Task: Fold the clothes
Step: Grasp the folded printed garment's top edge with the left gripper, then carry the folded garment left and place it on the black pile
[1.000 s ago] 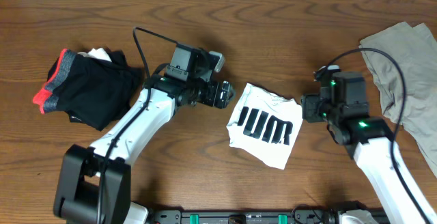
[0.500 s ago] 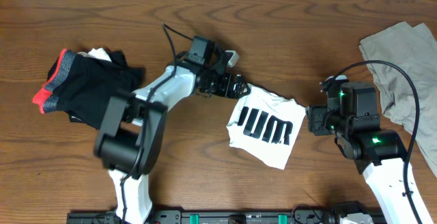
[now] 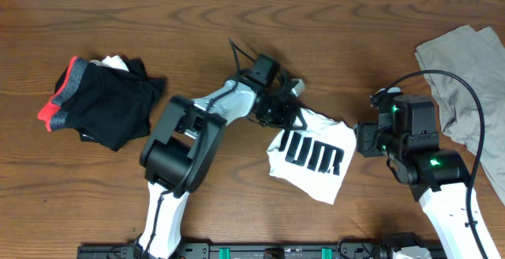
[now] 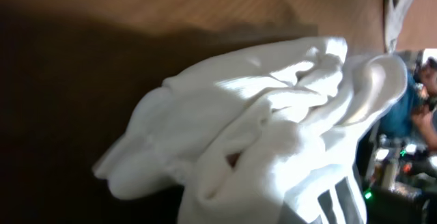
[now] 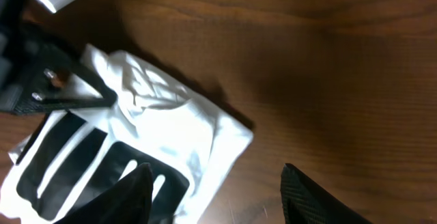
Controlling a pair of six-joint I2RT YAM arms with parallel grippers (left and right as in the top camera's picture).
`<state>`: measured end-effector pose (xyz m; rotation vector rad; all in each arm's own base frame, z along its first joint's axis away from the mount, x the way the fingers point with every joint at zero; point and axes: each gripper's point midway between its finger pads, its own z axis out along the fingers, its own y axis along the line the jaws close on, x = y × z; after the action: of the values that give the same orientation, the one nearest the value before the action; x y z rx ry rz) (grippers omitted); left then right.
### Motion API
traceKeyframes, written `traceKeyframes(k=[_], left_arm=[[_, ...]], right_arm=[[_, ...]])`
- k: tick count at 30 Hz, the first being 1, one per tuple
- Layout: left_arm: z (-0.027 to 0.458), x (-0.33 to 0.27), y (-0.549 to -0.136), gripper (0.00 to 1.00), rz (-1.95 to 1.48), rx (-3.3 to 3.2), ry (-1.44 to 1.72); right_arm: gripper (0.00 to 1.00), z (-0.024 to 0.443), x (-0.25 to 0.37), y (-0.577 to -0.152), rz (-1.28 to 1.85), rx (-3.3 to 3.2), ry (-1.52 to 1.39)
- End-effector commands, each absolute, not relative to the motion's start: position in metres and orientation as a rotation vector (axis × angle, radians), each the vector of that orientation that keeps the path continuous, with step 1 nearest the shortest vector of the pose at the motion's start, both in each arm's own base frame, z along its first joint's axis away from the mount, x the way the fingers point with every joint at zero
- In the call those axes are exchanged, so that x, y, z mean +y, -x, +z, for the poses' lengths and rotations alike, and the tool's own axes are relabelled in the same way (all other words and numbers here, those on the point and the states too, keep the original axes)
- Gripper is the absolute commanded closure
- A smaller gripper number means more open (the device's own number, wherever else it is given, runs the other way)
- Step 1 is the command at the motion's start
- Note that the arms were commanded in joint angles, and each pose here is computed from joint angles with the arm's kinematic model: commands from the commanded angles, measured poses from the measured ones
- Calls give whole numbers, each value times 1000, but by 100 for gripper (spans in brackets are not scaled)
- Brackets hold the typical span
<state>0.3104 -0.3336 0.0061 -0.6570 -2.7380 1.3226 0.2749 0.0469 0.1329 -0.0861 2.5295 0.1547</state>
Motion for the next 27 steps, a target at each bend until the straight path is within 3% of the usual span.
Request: traceKeyframes(k=[1, 2, 8, 17, 27], left_arm=[[-31, -320, -297, 90, 1172, -2752, 607], [-30, -318, -299, 94, 1176, -2756, 602], [-7, -289, -329, 94, 1074, -2916, 552], [105, -133, -385, 94, 339, -3480, 286], [213, 4, -390, 94, -234, -3806, -103]], right_arm=[[42, 139, 45, -277, 145, 2511, 93], [42, 139, 45, -277, 145, 2511, 93], [42, 139, 45, -277, 144, 2511, 93], [42, 139, 45, -277, 145, 2511, 93], [41, 138, 45, -276, 144, 2516, 93]])
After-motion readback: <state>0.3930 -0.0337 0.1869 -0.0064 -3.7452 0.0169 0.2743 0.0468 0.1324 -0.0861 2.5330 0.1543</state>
